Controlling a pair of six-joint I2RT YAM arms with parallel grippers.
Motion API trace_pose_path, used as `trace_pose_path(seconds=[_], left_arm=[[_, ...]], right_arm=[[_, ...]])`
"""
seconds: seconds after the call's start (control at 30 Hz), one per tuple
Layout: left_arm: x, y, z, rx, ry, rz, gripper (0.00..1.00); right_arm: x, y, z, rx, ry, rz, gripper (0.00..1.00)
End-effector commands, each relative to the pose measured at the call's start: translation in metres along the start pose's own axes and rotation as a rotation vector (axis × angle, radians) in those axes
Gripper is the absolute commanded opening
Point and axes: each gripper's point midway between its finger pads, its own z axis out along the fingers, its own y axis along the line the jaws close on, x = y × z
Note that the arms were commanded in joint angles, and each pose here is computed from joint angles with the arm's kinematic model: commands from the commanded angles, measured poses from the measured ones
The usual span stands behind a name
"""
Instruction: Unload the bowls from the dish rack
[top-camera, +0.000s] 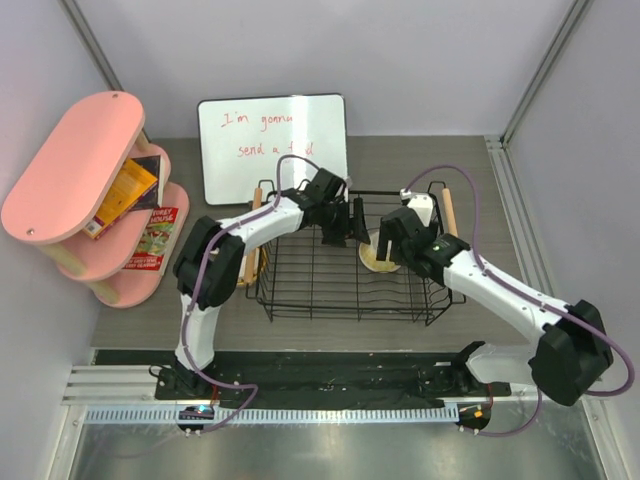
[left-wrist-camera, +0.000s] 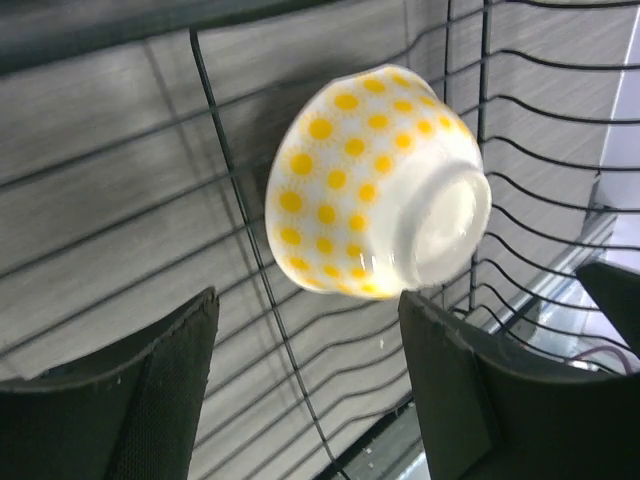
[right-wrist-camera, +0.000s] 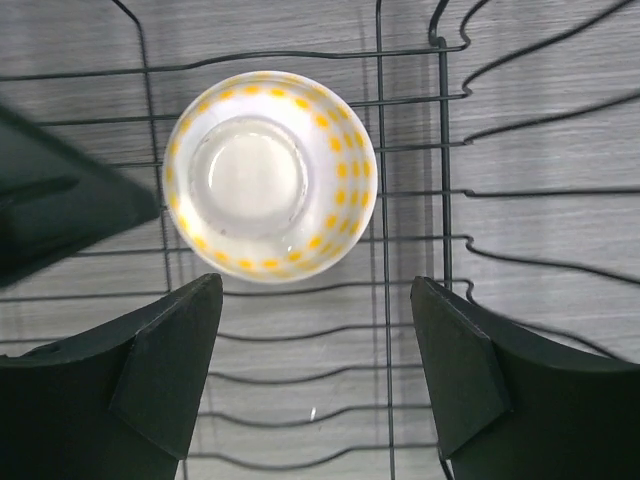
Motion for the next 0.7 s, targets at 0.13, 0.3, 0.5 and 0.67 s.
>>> trace_pose_path(seconds=[0.13, 0.3, 0.5, 0.67], left_arm=[[0.011, -0.014, -0.014, 0.049, -0.064, -0.044, 0.72], [0.015, -0.015, -0.02, 0.057, -0.079, -0.048, 0.71], [0.011, -0.027, -0.04, 0.053, -0.148, -0.049, 0.71], [0.009, -0.033, -0.03, 0.076, -0.139, -0.072, 0.71]], right_arm=[[-0.013, 0.016, 0.029, -0.038, -0.036, -0.04, 0.82], [-0.01, 0.018, 0.038, -0.054, -0.032, -0.043, 0.81], [-0.019, 0.015, 0.038, -0.051, -0.084, -0.027, 0.8], [-0.009, 0.011, 0.062, -0.038, -0.01, -0.041, 0.79]])
